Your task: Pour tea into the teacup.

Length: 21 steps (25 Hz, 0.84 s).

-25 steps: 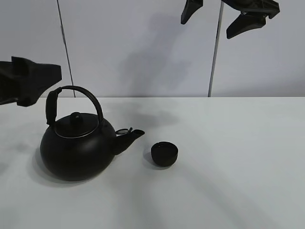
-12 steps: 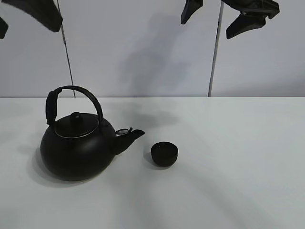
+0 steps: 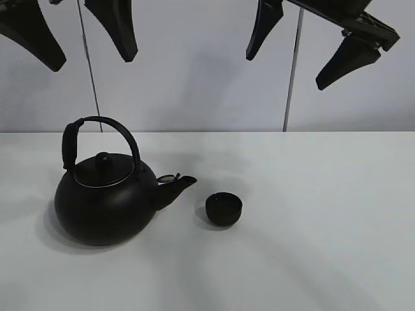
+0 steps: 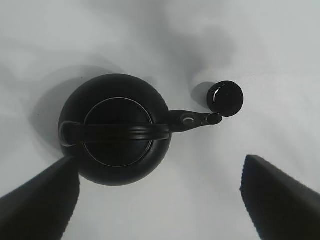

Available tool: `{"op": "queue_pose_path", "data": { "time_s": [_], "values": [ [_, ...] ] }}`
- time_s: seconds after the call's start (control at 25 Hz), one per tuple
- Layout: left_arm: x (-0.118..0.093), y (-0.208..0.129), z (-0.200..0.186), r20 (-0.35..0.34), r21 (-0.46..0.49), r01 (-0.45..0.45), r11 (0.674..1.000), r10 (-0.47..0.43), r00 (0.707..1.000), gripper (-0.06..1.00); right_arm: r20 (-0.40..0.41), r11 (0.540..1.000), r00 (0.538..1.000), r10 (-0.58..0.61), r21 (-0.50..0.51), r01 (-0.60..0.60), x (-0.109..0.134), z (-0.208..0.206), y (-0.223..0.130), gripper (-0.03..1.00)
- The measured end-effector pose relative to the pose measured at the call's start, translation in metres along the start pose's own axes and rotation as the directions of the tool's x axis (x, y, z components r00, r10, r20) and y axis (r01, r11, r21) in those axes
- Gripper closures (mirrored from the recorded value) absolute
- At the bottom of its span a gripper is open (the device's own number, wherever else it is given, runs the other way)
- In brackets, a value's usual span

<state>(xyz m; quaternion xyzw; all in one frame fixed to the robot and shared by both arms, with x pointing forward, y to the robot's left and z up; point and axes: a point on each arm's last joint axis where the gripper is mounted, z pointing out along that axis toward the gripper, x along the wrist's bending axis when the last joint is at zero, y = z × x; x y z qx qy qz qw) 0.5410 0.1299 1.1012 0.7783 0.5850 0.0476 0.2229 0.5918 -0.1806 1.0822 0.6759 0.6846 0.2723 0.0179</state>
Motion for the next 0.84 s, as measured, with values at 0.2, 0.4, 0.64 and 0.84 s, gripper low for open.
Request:
{"op": "queue_pose_path", "data": {
  "time_s": [0.2, 0.4, 0.64, 0.84],
  "values": [
    [-0.0006, 0.0015, -0.0004, 0.0, 0.007, 0.0, 1.0, 0.0, 1.0, 0.31, 0.012, 0.997, 1.0, 0.013, 0.081, -0.014, -0.0008, -0.0017, -0.0077, 0.27],
    [-0.0005, 0.0013, -0.0004, 0.0, 0.009, 0.0, 1.0, 0.0, 1.0, 0.31, 0.014, 0.995, 1.0, 0.014, 0.097, -0.015, -0.0006, -0.0035, -0.0096, 0.27],
    [-0.0005, 0.001, -0.0004, -0.001, 0.012, 0.0, 1.0, 0.0, 1.0, 0.31, 0.015, 0.995, 1.0, 0.014, 0.101, -0.015, -0.0006, -0.0039, -0.01, 0.27],
    [-0.0005, 0.001, -0.0004, -0.001, 0.012, 0.0, 1.0, 0.0, 1.0, 0.31, 0.015, 0.995, 1.0, 0.014, 0.101, -0.015, -0.0006, -0.0039, -0.01, 0.27]
  ]
}}
